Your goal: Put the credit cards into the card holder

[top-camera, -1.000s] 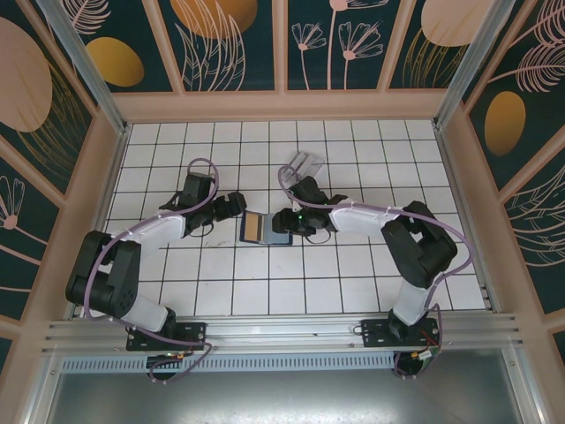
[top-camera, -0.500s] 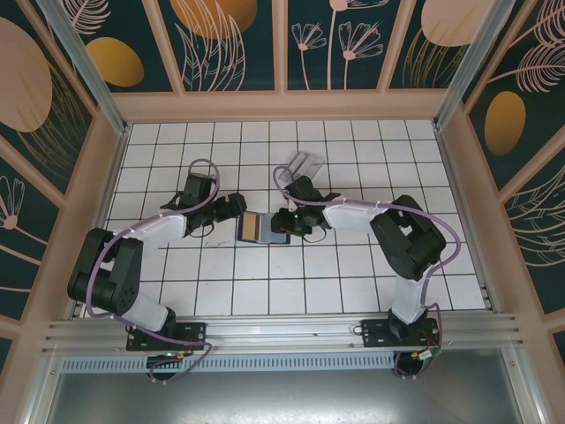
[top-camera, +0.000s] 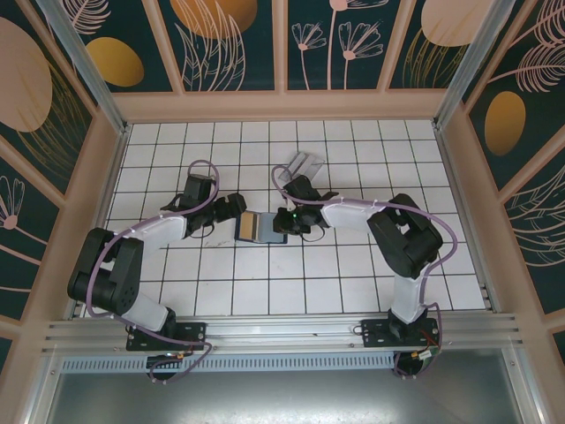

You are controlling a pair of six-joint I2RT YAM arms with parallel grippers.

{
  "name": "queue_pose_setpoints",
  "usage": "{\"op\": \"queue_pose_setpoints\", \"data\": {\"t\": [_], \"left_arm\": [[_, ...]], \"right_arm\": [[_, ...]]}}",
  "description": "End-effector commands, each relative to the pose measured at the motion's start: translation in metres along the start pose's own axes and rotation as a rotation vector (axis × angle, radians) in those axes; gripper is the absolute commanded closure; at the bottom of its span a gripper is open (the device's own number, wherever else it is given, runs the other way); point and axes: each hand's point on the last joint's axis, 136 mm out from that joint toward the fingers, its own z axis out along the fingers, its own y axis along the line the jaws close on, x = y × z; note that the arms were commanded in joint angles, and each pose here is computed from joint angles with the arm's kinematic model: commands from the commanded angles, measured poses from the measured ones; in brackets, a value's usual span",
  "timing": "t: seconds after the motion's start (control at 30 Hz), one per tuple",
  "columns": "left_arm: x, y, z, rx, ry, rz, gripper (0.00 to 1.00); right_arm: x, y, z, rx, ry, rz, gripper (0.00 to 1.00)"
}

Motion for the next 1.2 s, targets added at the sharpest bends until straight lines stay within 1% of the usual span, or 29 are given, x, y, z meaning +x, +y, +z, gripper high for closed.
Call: {"op": "queue_pose_setpoints", "data": {"t": [0.0,0.07,0.13,0.23,0.33,0.47,0.67,0.87,1.03,1.17], "left_arm": [[0.006,0.001,0.006,0.021,0.013,-0.016,0.13],[0.008,0.0,0.007,0.031,0.016,-0.016,0.2],[0.009,0.001,0.006,0.034,0.014,-0.015,0.23],[0.011,0.001,0.006,0.039,0.016,-0.008,0.27],[0.012,0.001,0.007,0.041,0.02,-0.007,0.3],[0.013,0.003,0.007,0.038,0.021,-0.005,0.33],[0.015,0.003,0.007,0.037,0.021,-0.004,0.35],[0.016,0.005,0.006,0.037,0.021,-0.009,0.35],[0.015,0.0,0.003,0.054,0.027,-0.013,0.35],[0.009,0.004,-0.003,0.024,0.002,-0.02,0.33]], "right_arm": [[-0.001,0.01,0.003,-0.013,0.016,-0.009,0.84],[-0.002,0.01,0.004,-0.01,0.017,-0.009,0.85],[-0.003,0.01,0.005,-0.006,0.017,-0.009,0.84],[-0.003,0.012,0.007,-0.01,0.019,-0.006,0.79],[-0.003,0.015,0.009,-0.027,0.019,-0.005,0.75],[-0.003,0.018,0.011,-0.054,0.02,0.015,0.64],[-0.004,0.031,0.004,-0.158,0.0,0.098,0.57],[-0.004,0.042,-0.006,-0.278,-0.039,0.167,0.55],[-0.012,0.053,-0.022,-0.353,-0.091,0.152,0.56],[-0.014,0.062,-0.027,-0.38,-0.098,0.124,0.57]]}}
